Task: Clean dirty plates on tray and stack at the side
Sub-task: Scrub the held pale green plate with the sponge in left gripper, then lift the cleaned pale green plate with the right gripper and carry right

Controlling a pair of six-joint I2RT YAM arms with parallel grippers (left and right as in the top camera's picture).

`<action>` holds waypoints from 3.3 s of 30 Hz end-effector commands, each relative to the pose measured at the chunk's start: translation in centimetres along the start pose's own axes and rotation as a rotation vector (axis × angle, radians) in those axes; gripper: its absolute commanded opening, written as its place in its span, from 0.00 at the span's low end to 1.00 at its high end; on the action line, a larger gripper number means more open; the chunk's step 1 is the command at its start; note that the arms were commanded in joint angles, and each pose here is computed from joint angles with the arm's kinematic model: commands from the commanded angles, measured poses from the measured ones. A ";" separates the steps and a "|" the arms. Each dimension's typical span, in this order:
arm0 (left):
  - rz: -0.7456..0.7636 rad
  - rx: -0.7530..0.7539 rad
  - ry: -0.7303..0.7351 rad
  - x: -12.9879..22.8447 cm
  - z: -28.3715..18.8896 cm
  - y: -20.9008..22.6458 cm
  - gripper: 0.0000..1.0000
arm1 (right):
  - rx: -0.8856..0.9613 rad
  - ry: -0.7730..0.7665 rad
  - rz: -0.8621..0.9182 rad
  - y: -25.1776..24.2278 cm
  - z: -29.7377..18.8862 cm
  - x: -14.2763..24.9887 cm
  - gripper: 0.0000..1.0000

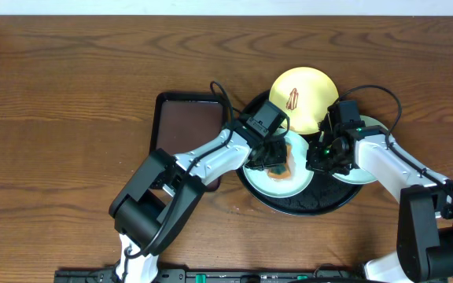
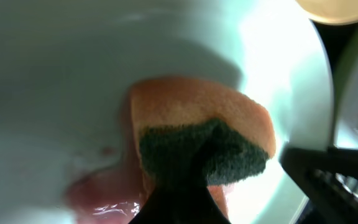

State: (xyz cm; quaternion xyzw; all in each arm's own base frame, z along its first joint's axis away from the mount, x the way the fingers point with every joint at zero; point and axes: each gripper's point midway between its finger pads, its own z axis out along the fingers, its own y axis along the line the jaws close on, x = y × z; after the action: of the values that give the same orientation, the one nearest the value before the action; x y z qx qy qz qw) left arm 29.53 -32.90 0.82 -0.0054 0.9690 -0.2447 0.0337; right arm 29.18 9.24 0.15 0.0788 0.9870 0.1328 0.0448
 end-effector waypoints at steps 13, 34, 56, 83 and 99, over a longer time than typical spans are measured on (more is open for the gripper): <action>0.086 -0.800 -0.222 -3.9 -5.9 13.7 0.07 | 0.055 0.008 -0.016 -1.0 0.6 0.6 0.01; -0.074 -0.131 0.040 1.0 0.7 0.8 0.07 | 0.059 0.021 -0.013 -1.1 0.6 0.9 0.01; 0.208 -0.999 -0.309 -5.4 -11.1 11.2 0.07 | 0.061 0.024 -0.011 -1.1 0.5 1.0 0.01; -0.183 -0.385 -0.002 -3.6 -15.4 21.1 0.56 | 0.061 0.024 -0.012 -1.1 0.5 1.0 0.01; -0.248 -0.315 -0.473 -0.9 -33.3 19.0 0.81 | -0.037 -0.058 -0.137 2.8 -2.1 -2.0 0.01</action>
State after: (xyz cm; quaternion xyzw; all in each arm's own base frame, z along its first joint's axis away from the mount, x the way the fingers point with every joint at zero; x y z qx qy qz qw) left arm 29.02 -1.88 19.22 -0.1832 0.9574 -0.1192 0.1887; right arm 29.19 10.16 0.62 0.0428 0.9879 0.1419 0.0461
